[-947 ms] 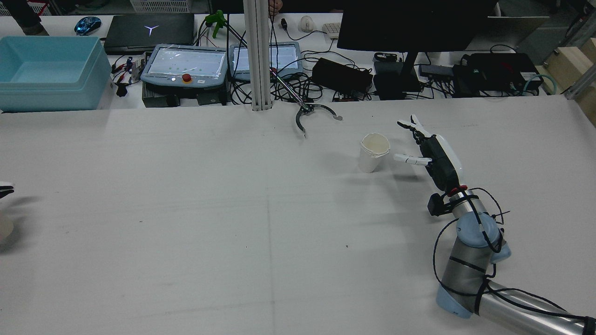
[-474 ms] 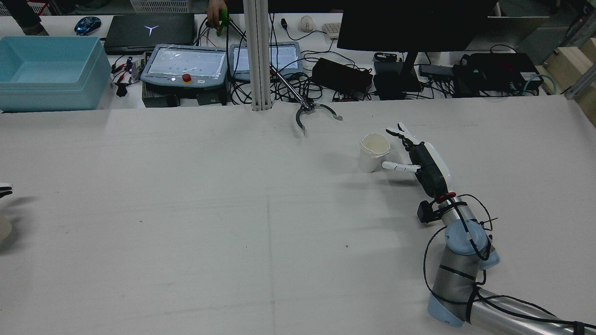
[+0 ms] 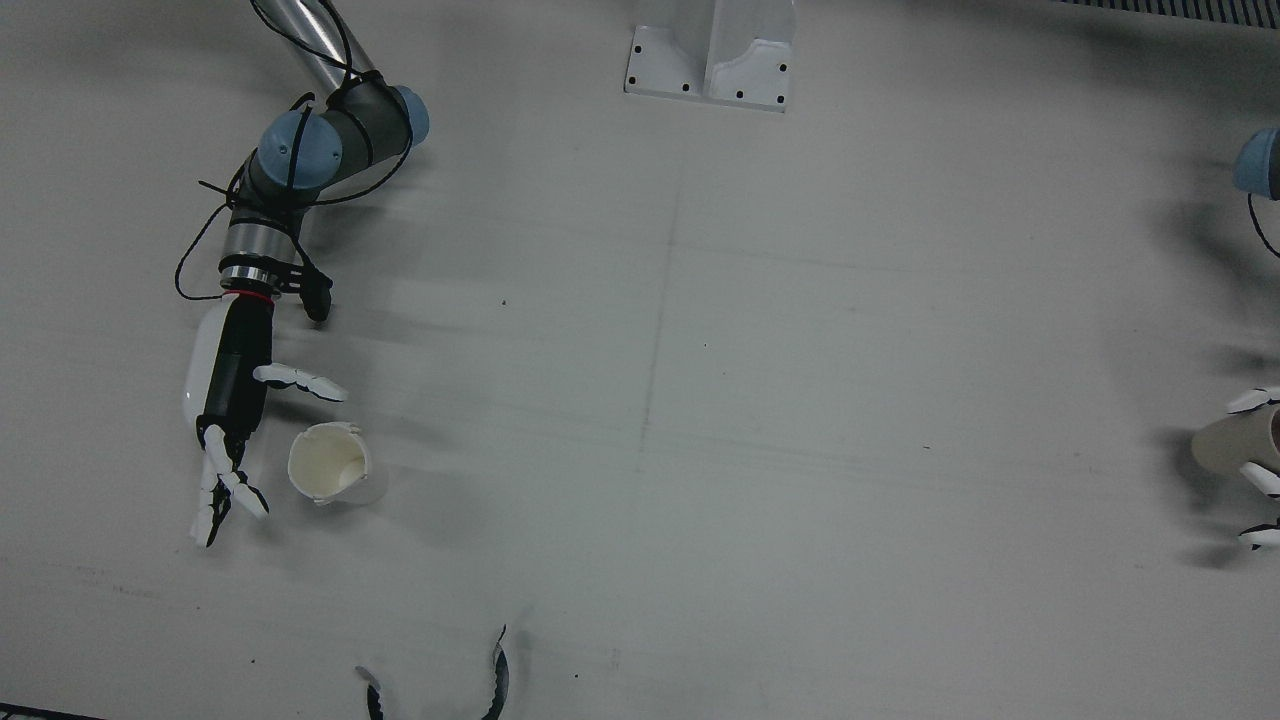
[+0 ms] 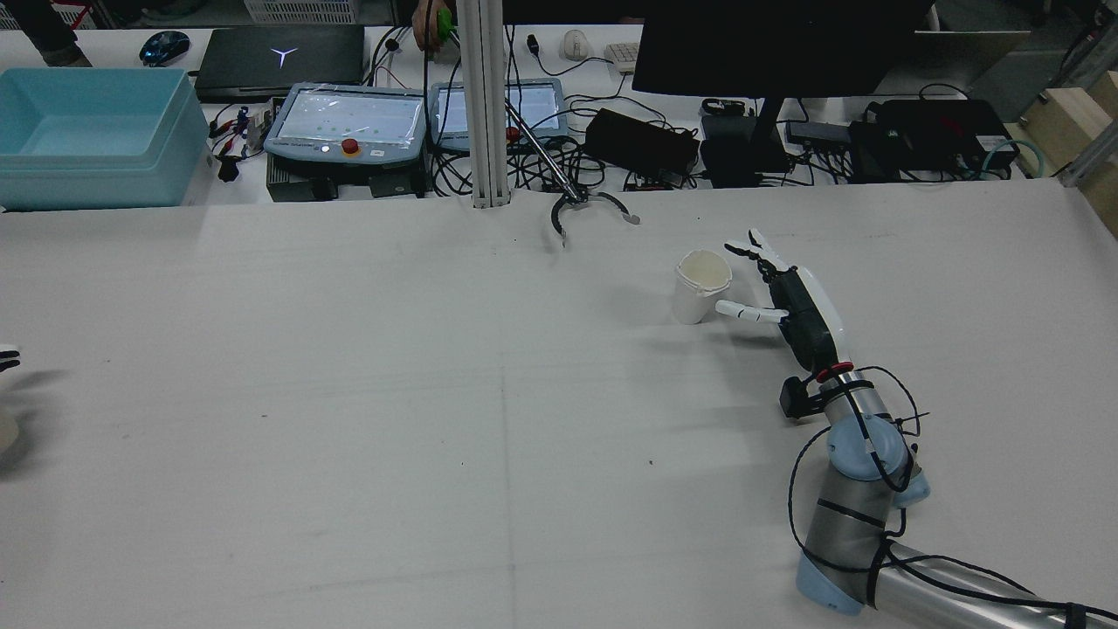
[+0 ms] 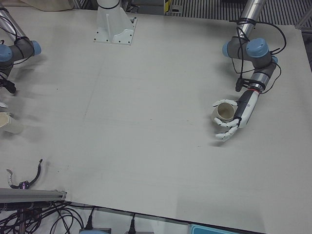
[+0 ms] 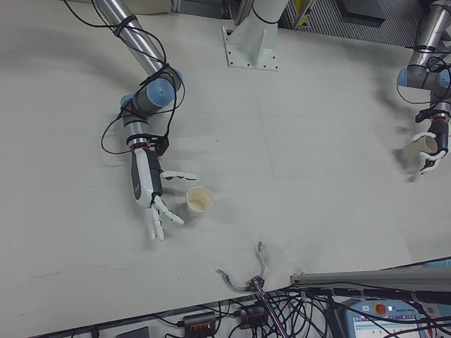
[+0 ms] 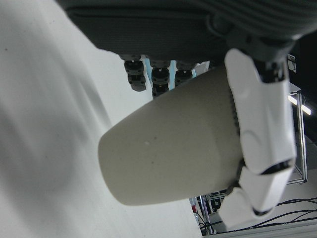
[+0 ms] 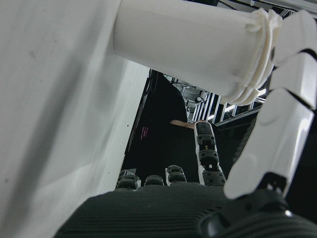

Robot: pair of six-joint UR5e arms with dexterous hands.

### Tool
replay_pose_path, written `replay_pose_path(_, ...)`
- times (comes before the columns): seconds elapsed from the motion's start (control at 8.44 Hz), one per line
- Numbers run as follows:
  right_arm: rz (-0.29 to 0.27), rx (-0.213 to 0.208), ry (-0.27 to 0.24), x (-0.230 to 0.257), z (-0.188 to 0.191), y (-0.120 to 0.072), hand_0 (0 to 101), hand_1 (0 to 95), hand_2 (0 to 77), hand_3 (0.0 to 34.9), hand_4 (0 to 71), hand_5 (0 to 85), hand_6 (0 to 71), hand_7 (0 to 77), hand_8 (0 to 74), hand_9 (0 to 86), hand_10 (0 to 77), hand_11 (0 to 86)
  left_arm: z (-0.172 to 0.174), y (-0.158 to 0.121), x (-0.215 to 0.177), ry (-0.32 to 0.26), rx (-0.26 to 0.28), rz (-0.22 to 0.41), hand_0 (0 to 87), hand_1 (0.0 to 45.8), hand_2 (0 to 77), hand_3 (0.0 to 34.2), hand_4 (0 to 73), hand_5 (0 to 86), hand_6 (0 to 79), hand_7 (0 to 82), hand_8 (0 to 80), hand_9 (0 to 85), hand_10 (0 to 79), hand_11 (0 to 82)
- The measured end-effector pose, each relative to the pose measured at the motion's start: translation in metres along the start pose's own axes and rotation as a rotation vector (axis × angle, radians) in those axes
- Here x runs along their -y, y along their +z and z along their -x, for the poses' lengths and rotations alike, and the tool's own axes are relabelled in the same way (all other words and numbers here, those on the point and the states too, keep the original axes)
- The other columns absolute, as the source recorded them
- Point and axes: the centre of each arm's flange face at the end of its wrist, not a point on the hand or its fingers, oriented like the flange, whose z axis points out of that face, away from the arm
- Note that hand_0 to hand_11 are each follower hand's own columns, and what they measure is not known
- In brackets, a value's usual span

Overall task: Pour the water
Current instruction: 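Wrap the right hand's fingers around the white cup, then lift the white cup off the table with the right hand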

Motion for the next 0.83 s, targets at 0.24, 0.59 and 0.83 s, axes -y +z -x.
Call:
replay_pose_path(0.24,-0.003,0.015,-0.013,-0.01,-0.01,0.012,48,14.2,13.1,1.1,18.0,14.2,3.8,7.1,0.5,0.5,1.1,3.3,0.0,-0.009,0.004,0.0,0.003,0.0,51.5,19.1,28.4,0.0,46.9,38.7,14.2,27.8,14.7,24.0,7.6,13.1)
replay_pose_path(0.59,0.002,0.018,-0.029,-0.022,-0.017,0.019,48,15.3,13.1,1.1,19.1,14.2,5.4,9.8,0.5,0.5,1.1,3.3,0.0,-0.011,0.006,-0.001,0.006,0.001,52.0,18.5,28.4,0.0,46.4,39.3,14.2,27.8,14.7,24.0,7.6,13.1)
replay_pose_path(0.83,0.006,0.014,-0.047,-0.026,-0.021,0.019,48,15.3,13.1,1.2,19.1,15.3,2.2,9.3,0.5,2.7,1.1,3.3,0.001,-0.012,0.006,-0.001,0.006,0.002,52.0,18.5,28.4,0.0,46.4,39.3,14.2,27.8,14.7,23.5,7.6,13.1)
